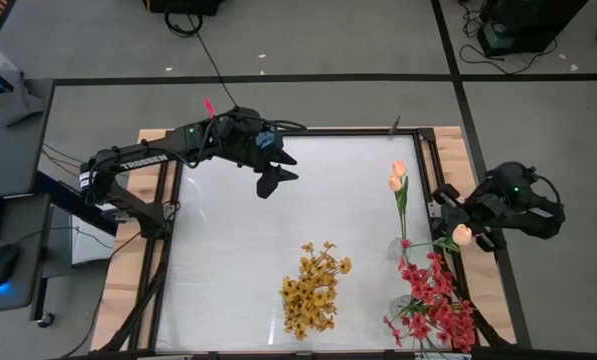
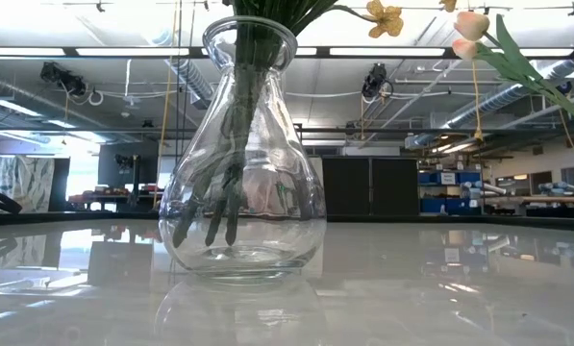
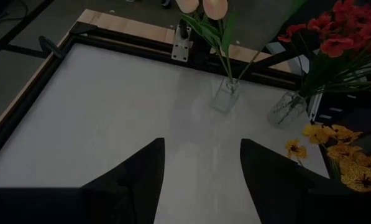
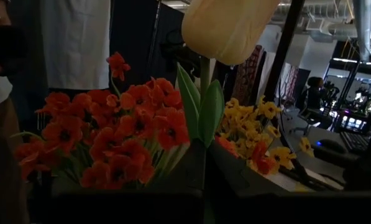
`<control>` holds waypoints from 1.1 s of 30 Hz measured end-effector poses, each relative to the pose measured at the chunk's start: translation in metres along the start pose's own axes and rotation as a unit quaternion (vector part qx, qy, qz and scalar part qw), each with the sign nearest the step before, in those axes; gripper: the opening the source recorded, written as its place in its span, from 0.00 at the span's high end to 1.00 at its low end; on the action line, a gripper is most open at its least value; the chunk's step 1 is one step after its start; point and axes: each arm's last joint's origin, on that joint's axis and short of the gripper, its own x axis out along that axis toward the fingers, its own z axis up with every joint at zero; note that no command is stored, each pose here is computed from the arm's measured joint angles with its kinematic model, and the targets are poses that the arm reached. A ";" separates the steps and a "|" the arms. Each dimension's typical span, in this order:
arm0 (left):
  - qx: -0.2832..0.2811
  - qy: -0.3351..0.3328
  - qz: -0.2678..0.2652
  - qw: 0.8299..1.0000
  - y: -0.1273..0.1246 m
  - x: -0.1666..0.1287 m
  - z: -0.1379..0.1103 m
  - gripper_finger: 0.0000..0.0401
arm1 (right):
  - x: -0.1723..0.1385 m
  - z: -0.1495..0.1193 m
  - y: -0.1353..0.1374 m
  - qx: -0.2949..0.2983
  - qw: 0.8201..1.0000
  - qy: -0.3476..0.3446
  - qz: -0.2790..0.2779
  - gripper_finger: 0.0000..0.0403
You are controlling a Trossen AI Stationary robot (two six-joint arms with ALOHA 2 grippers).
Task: Sort flowers into vase by color
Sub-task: Put the light pink flower into the top transparent vase
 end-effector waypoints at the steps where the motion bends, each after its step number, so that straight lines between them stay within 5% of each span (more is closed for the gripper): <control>1: 0.000 0.000 0.000 1.000 0.000 0.000 0.000 0.46 | 0.000 -0.001 0.000 0.001 1.000 0.001 0.000 0.97; 33: 0.000 0.000 0.000 1.000 0.000 0.000 0.000 0.46 | 0.000 -0.007 -0.003 0.055 0.997 0.023 -0.047 0.93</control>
